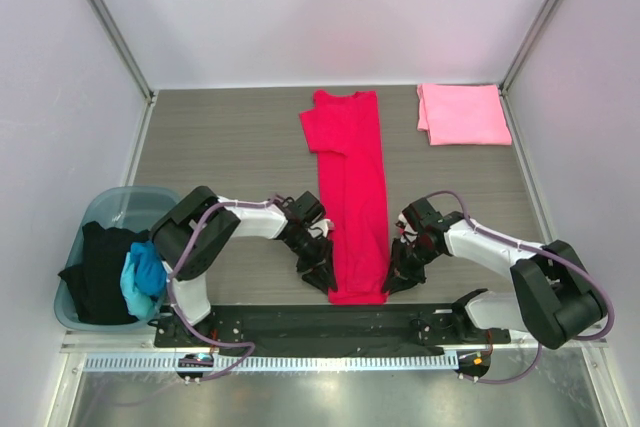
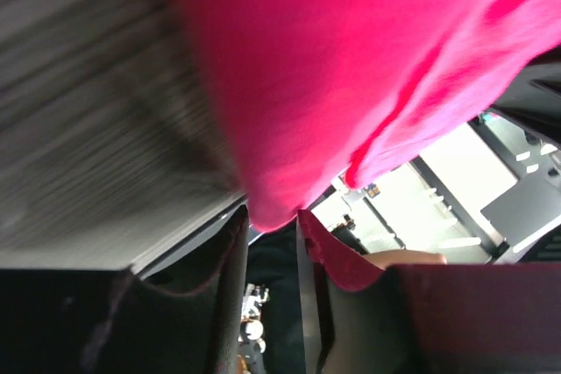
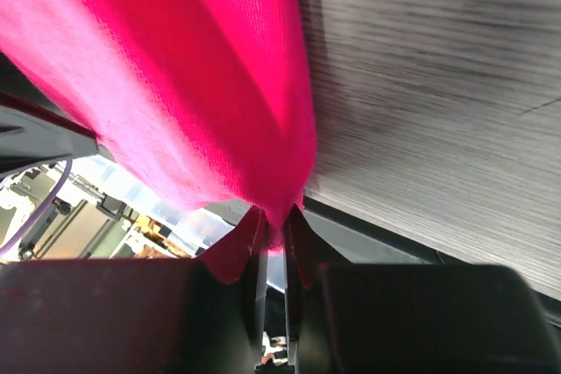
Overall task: Fold and stack the t-shirts
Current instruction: Fold the tshirt
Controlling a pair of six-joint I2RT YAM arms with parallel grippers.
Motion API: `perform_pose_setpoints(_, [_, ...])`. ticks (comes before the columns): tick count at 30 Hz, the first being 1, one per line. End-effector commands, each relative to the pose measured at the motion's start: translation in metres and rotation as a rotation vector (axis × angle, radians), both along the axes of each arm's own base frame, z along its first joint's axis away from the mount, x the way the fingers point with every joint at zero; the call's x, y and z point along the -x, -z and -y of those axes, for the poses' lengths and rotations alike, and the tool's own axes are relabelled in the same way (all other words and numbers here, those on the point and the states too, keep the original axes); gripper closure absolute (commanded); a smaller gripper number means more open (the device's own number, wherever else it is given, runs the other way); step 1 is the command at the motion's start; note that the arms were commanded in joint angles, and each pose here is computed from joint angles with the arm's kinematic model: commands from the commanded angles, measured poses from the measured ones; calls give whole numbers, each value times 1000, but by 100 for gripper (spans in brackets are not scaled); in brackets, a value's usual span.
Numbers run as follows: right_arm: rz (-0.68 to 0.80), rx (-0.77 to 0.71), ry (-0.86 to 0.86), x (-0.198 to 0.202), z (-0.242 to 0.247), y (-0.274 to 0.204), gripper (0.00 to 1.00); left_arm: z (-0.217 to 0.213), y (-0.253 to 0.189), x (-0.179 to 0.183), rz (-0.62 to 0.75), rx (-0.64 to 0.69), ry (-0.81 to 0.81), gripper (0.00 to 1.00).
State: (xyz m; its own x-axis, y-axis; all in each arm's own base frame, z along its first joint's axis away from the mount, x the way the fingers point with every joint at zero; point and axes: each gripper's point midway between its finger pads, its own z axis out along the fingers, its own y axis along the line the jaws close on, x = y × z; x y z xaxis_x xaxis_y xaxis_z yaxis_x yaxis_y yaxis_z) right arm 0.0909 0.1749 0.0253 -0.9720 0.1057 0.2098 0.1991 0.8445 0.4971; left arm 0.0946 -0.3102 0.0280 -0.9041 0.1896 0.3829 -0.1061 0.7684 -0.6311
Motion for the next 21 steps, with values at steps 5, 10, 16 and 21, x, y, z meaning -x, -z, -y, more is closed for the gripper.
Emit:
perform_pose_setpoints(5, [30,-43,-12,-3,-6,-7,98,27,-16,7,-34,135,48,92])
perform_pose_setpoints(10, [98,-53,-44,-10,-6,-20,99,20,-34,4,20,153,62,100])
perform_pose_setpoints(16, [252,-90,-90,-37,-9,-53,99,-9,-49,-18,95,142,25,100])
perform_pose_setpoints(21, [326,-116,-66,-65,-10,-76,99,-15,-58,-42,204,157,22,100])
